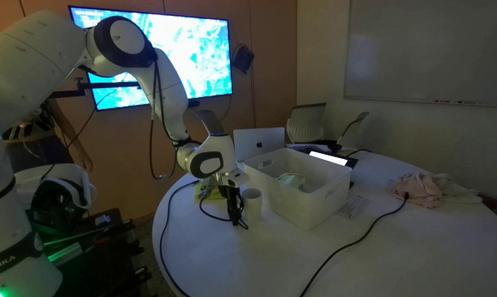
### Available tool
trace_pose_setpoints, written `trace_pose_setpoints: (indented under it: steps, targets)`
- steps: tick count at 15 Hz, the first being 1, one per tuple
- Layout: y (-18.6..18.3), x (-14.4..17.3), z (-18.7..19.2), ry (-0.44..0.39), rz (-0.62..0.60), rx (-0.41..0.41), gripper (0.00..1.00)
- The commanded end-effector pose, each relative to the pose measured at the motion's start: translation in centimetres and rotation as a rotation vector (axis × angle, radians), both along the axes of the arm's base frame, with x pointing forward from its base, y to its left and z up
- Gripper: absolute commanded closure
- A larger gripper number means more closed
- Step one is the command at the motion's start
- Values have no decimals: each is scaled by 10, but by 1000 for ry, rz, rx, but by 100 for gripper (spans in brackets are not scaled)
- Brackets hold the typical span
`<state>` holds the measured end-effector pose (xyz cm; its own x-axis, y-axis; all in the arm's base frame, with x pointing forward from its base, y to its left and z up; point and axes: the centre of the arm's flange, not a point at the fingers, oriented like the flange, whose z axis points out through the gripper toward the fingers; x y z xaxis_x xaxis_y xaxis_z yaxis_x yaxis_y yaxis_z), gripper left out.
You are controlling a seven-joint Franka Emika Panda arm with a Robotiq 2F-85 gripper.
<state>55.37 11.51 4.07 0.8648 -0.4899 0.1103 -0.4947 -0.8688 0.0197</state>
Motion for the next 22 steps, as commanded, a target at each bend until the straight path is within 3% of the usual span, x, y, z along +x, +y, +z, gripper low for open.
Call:
trace_pose_setpoints:
  steps: [1,3,11,15,22]
  targets:
    - [-5,-9,17,-25,-1,-31,89]
    - [-8,-12,21,-27,5,-46,100]
    - [-29,-39,42,3,26,-130,98]
    - [-52,-51,71,0,18,-176,98]
    - [-57,-31,134,-8,127,-158,98]
